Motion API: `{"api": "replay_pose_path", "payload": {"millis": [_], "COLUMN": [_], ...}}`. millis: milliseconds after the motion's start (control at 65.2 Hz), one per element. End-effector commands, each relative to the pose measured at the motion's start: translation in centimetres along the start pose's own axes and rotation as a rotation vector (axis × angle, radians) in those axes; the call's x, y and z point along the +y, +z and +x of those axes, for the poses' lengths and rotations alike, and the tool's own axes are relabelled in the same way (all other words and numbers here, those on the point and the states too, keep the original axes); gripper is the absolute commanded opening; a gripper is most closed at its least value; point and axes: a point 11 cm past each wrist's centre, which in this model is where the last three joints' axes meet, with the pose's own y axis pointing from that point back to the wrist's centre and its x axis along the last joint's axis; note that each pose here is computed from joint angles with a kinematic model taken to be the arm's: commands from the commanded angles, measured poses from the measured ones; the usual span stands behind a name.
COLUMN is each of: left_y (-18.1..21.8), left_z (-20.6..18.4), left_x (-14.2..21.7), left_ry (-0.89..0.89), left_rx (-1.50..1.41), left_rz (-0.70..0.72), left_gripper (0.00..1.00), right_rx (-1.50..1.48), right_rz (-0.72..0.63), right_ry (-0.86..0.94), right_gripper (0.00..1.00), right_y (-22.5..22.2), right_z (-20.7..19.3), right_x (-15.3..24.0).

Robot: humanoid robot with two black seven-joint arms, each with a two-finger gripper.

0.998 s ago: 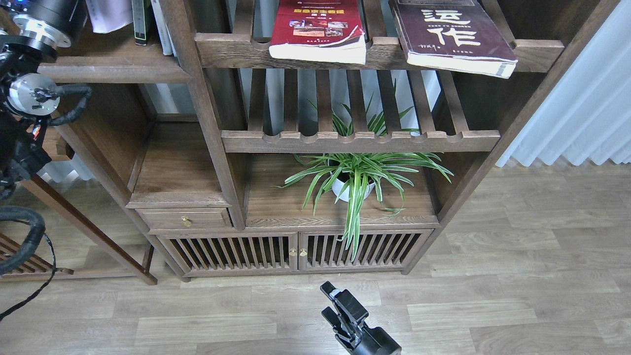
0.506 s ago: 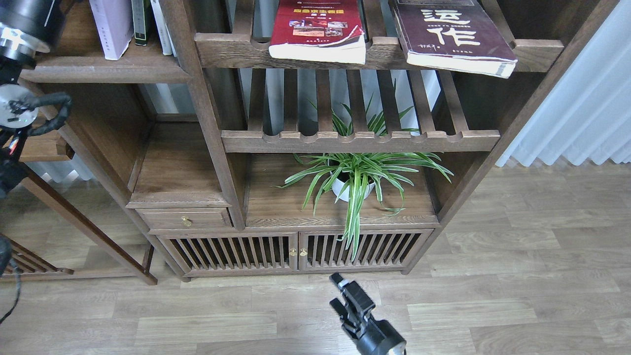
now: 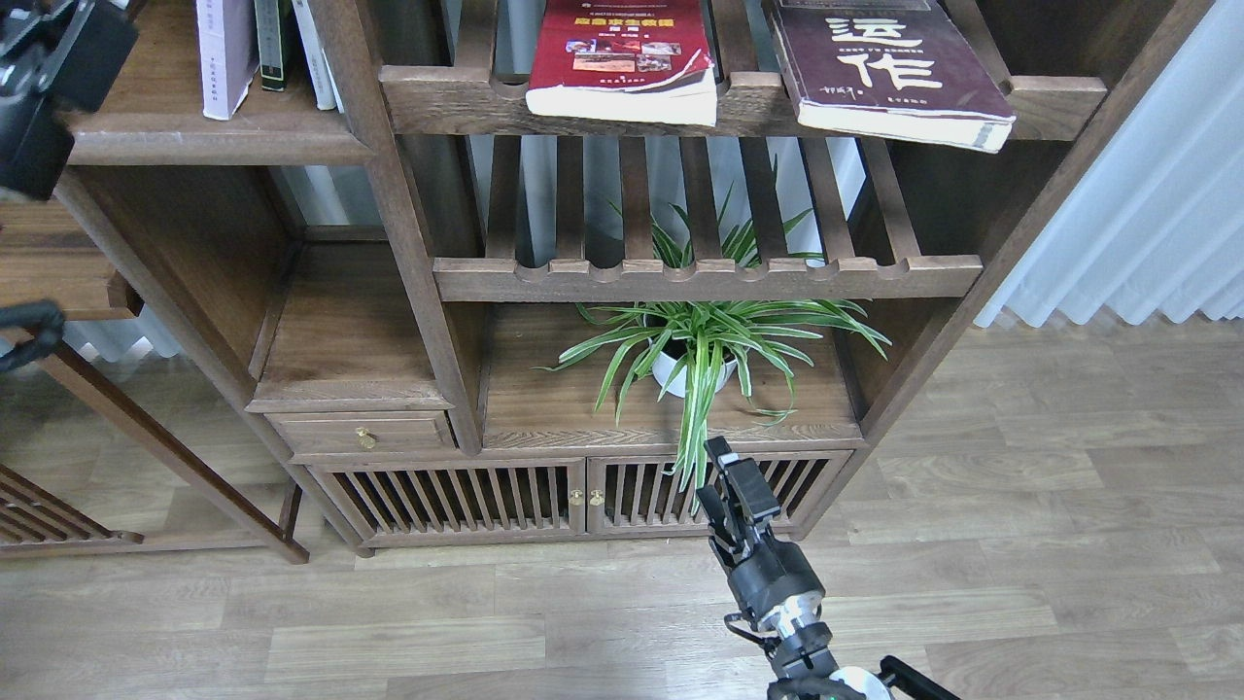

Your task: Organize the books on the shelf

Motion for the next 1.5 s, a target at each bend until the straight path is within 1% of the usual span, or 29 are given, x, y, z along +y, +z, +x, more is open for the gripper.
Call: {"api": "replay_pose_path", "payload": {"millis": [0,123,215,230,353,583,767,875,1090,1335,1381,1427,1443,1473,1489], "left_y": [-2.4,-4.2,-4.3,-4.2,-3.9,-3.8,-3.8,-3.8,-3.7,-3.7,-3.6,-3.5,-3.4,-3.4,-3.4], "left_z": [1.4,2.3,2.9,3.2,3.9,4.2,4.2,4.3,4.3,4.3,4.3,4.4,4.4,4.4,4.4], "left_x": [4.2,7.6,8.6,9.0,10.0,10.4,10.5,10.4,10.4,10.4,10.4,10.4,10.4,10.4,10.4], "left_ry": [0.081,0.15,0.191,0.208,0.253,0.268,0.269,0.27,0.27,0.27,0.271,0.272,0.274,0.273,0.273], "left_rx": [0.027,0.055,0.08,0.085,0.095,0.091,0.092,0.091,0.091,0.091,0.09,0.088,0.088,0.087,0.087], "left_rz": [0.065,0.119,0.105,0.094,0.062,0.058,0.057,0.056,0.055,0.055,0.05,0.046,0.046,0.043,0.043], "left_gripper": [1.0,1.0,1.0,1.0,1.0,1.0,1.0,1.0,1.0,1.0,1.0,1.0,1.0,1.0,1.0], "right_rx": [0.004,0.006,0.005,0.004,0.042,0.083,0.092,0.098,0.086,0.083,0.074,0.061,0.053,0.044,0.034], "right_rz": [0.041,0.088,0.121,0.131,0.137,0.192,0.185,0.183,0.214,0.233,0.244,0.253,0.258,0.263,0.267], "right_ry": [-0.089,-0.191,-0.262,-0.299,-0.369,-0.412,-0.441,-0.47,-0.521,-0.527,-0.531,-0.535,-0.536,-0.538,-0.539], "right_gripper": [0.94,0.94,0.94,0.94,0.94,0.94,0.94,0.92,0.91,0.91,0.88,0.83,0.79,0.76,0.73], "right_y": [-1.7,-3.7,-5.1,-5.5,-7.6,-11.4,-11.5,-11.7,-13.1,-13.8,-14.0,-14.2,-14.3,-14.4,-14.4], "right_z": [-3.0,-6.7,-9.3,-10.7,-13.5,-15.7,-16.8,-18.1,-20.5,-20.9,-21.1,-21.2,-21.2,-21.2,-21.3], "right_x": [-2.5,-5.1,-6.5,-7.2,-7.1,-6.8,-6.9,-7.6,-8.3,-8.7,-8.7,-8.7,-8.7,-8.7,-8.7]}}
